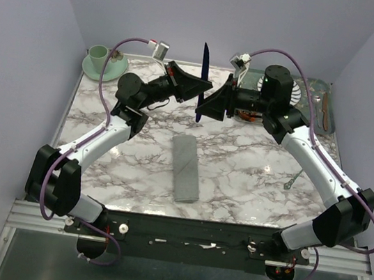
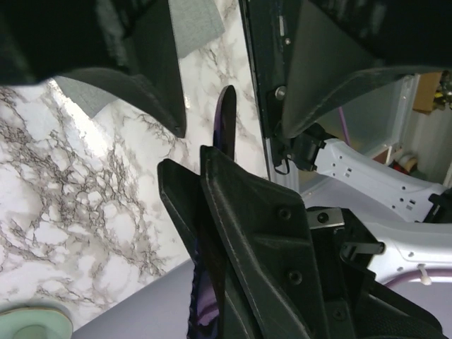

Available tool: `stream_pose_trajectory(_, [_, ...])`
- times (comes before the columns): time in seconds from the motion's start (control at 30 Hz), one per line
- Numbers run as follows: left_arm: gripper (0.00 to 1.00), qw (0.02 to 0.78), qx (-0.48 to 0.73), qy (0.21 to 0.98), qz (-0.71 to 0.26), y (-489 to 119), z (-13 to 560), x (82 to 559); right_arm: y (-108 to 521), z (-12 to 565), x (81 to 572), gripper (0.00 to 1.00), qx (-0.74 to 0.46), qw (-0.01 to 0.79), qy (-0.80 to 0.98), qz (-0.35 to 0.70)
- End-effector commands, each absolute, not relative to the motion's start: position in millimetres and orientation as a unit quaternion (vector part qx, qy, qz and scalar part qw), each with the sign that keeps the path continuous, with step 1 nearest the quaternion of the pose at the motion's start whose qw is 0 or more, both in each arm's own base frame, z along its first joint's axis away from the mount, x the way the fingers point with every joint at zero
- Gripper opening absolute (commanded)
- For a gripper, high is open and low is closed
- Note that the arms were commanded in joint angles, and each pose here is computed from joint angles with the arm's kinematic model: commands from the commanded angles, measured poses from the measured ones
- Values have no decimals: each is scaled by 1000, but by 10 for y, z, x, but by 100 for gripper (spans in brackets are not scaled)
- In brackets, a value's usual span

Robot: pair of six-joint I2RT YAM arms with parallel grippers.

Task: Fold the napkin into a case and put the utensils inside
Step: Pass from the left arm to the right, then pass from the right arm to the left

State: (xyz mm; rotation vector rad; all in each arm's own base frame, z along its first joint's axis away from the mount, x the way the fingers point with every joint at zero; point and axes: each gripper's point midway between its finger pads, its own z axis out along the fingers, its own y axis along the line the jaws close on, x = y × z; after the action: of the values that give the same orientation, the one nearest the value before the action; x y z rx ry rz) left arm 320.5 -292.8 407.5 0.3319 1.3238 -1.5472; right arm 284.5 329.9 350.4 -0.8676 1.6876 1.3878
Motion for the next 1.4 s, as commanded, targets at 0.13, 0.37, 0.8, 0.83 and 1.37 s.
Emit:
stream_pose_trajectory(0.13, [9, 545, 120, 525, -642, -2746, 4366, 3086, 3431, 3652, 2941, 1, -334, 394, 654, 553])
stream_pose_trajectory(0.37, [63, 579, 78, 655, -480, -2207, 3808, 3353, 3277, 3285, 3126, 1, -280, 400, 733, 474])
stream_pose_trajectory(0.8, [60, 523, 102, 772, -347, -2169, 3068, 3210, 3394, 2580, 3160, 1, -285, 381, 806, 352])
stream_pose_trajectory(0.83, [61, 517, 94, 774, -353, -2194, 3058, 3224, 3411, 2561, 3136, 1, -287, 377, 807, 352])
stream_pose_trajectory(1.37, [56, 501, 46, 774, -384, -2484, 3038, 3343, 3465, 2430, 2974, 1, -287, 352, 817, 356])
